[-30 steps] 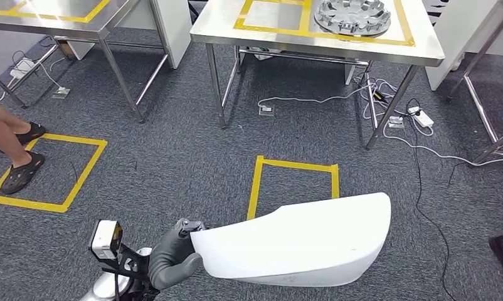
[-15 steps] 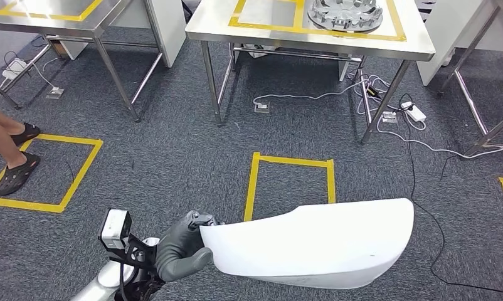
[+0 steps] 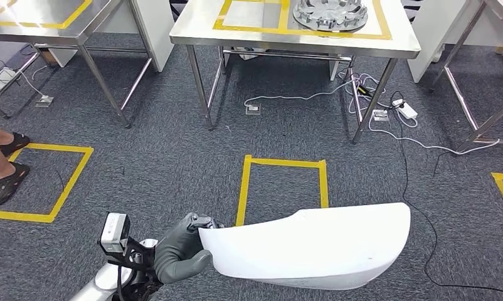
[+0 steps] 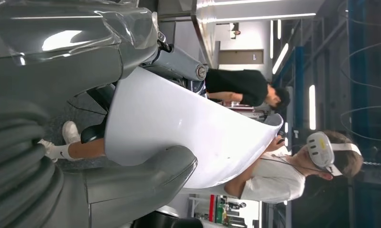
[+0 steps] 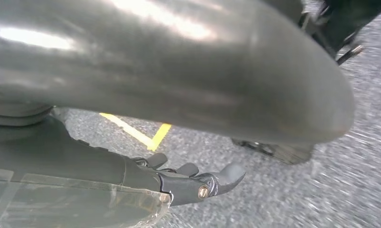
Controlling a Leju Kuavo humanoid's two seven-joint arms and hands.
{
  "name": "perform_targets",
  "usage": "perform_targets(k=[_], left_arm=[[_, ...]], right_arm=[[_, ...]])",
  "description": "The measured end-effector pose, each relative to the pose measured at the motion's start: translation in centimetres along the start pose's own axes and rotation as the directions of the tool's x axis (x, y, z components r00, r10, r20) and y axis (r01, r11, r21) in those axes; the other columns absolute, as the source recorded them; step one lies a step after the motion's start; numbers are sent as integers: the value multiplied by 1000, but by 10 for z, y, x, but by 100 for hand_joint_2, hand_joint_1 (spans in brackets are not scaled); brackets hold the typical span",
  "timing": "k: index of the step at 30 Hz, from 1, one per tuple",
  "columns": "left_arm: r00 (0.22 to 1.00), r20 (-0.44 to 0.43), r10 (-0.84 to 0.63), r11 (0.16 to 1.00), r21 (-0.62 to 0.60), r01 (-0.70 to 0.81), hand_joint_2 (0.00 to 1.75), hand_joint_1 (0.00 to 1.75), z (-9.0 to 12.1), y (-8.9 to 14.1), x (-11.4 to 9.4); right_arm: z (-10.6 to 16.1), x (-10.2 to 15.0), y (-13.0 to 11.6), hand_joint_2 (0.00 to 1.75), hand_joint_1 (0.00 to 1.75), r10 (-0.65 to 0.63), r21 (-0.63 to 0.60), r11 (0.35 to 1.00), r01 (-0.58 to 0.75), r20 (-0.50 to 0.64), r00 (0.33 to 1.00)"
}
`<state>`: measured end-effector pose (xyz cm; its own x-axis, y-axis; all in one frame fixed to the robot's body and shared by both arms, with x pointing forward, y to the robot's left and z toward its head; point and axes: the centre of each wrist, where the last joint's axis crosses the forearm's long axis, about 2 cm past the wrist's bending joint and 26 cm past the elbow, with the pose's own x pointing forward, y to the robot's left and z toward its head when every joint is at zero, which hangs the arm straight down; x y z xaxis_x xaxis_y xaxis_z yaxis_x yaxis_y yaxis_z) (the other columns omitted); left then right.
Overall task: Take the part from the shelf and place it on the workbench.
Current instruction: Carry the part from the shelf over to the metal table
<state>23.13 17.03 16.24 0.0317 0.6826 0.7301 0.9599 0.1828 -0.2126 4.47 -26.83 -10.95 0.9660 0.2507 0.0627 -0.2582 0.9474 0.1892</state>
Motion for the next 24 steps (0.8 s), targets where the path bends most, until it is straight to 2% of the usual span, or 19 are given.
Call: perform_targets(k=[8, 15, 24], left_arm=[[1000, 2, -4, 1000, -10, 4, 175, 175, 0, -4, 1], [1000, -5, 14, 1000, 9, -14, 175, 175, 7, -9, -4], [1000, 10, 0, 1000, 12, -1, 175, 175, 9, -8, 0]], right_arm=[[0, 5, 0, 0, 0, 0, 7, 1000, 0, 4, 1000], [0, -7, -2, 0, 0, -6, 5, 1000, 7, -28, 1000], [0, -4, -3, 0, 0, 5, -4, 1000, -5, -31, 1000]])
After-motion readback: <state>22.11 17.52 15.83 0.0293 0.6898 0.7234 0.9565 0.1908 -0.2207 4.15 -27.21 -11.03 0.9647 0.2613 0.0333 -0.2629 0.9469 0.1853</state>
